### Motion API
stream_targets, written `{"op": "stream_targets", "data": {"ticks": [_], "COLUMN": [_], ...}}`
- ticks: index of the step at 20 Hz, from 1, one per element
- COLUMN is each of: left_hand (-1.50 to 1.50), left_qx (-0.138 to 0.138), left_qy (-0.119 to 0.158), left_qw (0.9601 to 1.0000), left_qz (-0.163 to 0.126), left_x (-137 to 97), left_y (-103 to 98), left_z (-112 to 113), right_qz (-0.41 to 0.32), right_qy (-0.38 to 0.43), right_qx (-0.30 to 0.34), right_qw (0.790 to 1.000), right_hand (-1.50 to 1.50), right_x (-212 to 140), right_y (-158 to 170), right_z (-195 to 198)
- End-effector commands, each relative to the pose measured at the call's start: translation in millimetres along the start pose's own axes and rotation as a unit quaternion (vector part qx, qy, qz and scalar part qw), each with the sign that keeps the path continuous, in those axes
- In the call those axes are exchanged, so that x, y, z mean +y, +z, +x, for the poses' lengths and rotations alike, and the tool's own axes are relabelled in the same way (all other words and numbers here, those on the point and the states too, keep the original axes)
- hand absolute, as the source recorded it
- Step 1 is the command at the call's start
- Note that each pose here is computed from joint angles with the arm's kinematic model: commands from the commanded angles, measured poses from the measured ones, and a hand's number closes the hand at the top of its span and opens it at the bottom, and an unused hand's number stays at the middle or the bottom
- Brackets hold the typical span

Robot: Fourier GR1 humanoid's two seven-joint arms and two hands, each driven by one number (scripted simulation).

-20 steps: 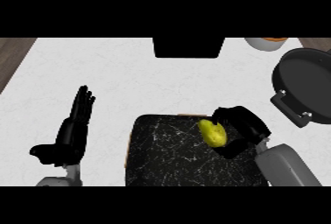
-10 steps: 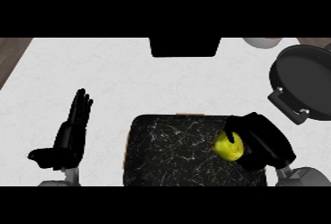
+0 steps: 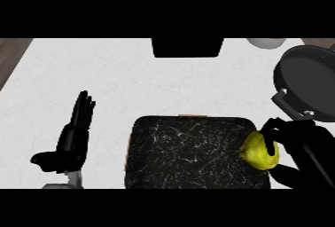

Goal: Pick the pear from the tray and place it in the pot

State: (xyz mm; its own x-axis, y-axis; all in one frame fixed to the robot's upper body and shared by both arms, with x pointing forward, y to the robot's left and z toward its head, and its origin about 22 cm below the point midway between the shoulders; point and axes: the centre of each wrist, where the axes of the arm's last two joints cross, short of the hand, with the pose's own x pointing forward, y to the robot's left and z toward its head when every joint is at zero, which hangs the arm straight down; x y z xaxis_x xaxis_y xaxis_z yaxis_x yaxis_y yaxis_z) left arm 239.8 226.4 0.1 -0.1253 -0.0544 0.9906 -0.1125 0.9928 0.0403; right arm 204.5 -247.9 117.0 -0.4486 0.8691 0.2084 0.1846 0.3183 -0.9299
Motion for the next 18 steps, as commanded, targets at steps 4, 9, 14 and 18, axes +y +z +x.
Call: {"op": "stream_targets", "data": {"ticks": [4,9,14,18], "left_hand": [0.00,0.00,0.00,0.00], "left_qx": [-0.015,0.006,-0.006,-0.007], "left_qy": [0.008,0.005,0.009,-0.004], "left_qw": [0.9998,0.9999,0.9999,0.9999], "left_qz": [-0.006,-0.011,-0.011,-0.015], "left_x": [-5,-4,-8,-2], "left_y": [1,-7,8,-6], "left_z": [15,-2,-2,14], "right_qz": [-0.047,-0.066,-0.070,-0.076], "right_qy": [0.022,0.038,0.036,0.042], "right_qx": [0.085,0.124,0.155,0.166], "right_qw": [0.995,0.989,0.985,0.982], "right_hand": [1.50,1.50,1.50,1.50], "right_x": [-26,-40,-48,-61], "right_y": [-6,-18,-23,-41], "right_z": [-24,-74,-125,-162]}}
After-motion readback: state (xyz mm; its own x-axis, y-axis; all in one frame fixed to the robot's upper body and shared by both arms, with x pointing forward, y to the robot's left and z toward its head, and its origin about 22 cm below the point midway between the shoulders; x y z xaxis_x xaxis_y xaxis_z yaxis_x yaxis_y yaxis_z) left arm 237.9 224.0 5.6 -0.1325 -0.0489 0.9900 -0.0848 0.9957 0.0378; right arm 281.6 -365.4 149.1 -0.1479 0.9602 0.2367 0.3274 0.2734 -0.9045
